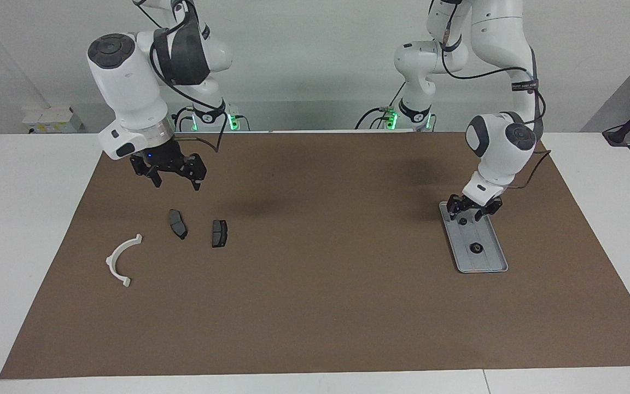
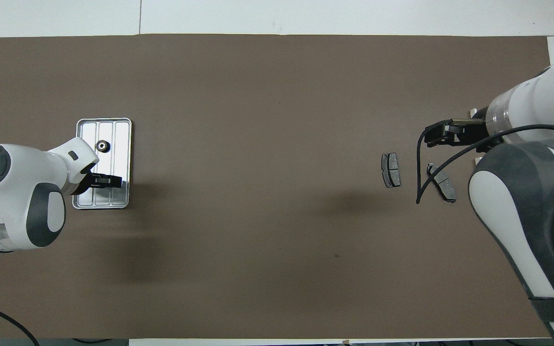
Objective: Place bearing gear from tray to pile
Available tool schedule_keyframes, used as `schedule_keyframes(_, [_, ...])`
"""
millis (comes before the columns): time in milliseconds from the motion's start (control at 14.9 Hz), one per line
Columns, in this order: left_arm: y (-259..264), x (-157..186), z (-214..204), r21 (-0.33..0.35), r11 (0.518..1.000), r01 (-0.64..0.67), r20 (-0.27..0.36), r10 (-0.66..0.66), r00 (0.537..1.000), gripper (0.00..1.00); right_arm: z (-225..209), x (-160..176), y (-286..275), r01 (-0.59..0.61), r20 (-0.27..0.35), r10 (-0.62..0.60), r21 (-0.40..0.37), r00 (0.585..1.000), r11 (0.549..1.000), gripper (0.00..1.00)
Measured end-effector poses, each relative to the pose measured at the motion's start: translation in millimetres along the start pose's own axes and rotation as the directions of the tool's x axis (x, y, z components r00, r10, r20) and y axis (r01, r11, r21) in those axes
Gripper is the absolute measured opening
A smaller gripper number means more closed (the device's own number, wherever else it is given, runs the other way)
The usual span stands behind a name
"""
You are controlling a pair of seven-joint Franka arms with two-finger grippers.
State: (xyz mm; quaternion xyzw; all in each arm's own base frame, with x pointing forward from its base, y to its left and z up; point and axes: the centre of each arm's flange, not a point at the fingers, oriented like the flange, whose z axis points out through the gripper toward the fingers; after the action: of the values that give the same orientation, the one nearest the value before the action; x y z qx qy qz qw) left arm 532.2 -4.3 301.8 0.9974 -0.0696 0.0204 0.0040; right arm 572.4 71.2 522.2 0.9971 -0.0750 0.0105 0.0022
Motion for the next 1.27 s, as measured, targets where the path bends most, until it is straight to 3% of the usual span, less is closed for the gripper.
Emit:
schedule_keyframes(134, [0.3,1.0,3.7,0.001,1.0,0.005,-0.006,-0.005,1.0,0.8,10.7,3.0,-9.7,-0.019,-0.002,0.019,0.001,1.0,1.0,1.0])
schedule_keyframes(201, [0.9,1.7,5.4,0.001,1.0,0.005,-0.009,-0.005,1.0,0.73,16.6,5.2,-12.8,-0.021,-0.003,0.021,0.002,1.0,1.0,1.0])
schedule_keyframes(335, [2.8,2.6,7.0,0.001,1.0,0.005,-0.013,-0.005,1.0,0.7,28.2,9.5,-19.2,-0.016,-0.004,0.016,0.003,1.0,1.0,1.0])
schedule_keyframes(603, [6.8,6.5,1.5,0.002,1.0,0.011,-0.027,-0.011,1.0,0.24,52.7,13.9,-39.9,-0.023,-0.001,0.023,0.004,1.0,1.0,1.0])
schedule_keyframes(871, [5.7,20.6,-15.9,0.0,1.0,0.011,-0.016,-0.011,1.0,0.24,76.6,14.6,-62.1,-0.058,0.006,0.058,0.003,0.998,0.998,1.0])
schedule_keyframes(1072, [14.1,50.0,-71.8,-0.01,0.999,0.033,0.025,-0.033,0.999,0.24,80.4,15.7,-62.8,-0.06,0.001,0.06,0.005,0.998,0.998,1.0])
schedule_keyframes(1273, [98.5,72.8,-124.5,-0.016,0.986,0.167,0.003,-0.167,0.986,0.24,80.7,15.7,-62.4,-0.061,0.002,0.061,0.004,0.998,0.998,1.0])
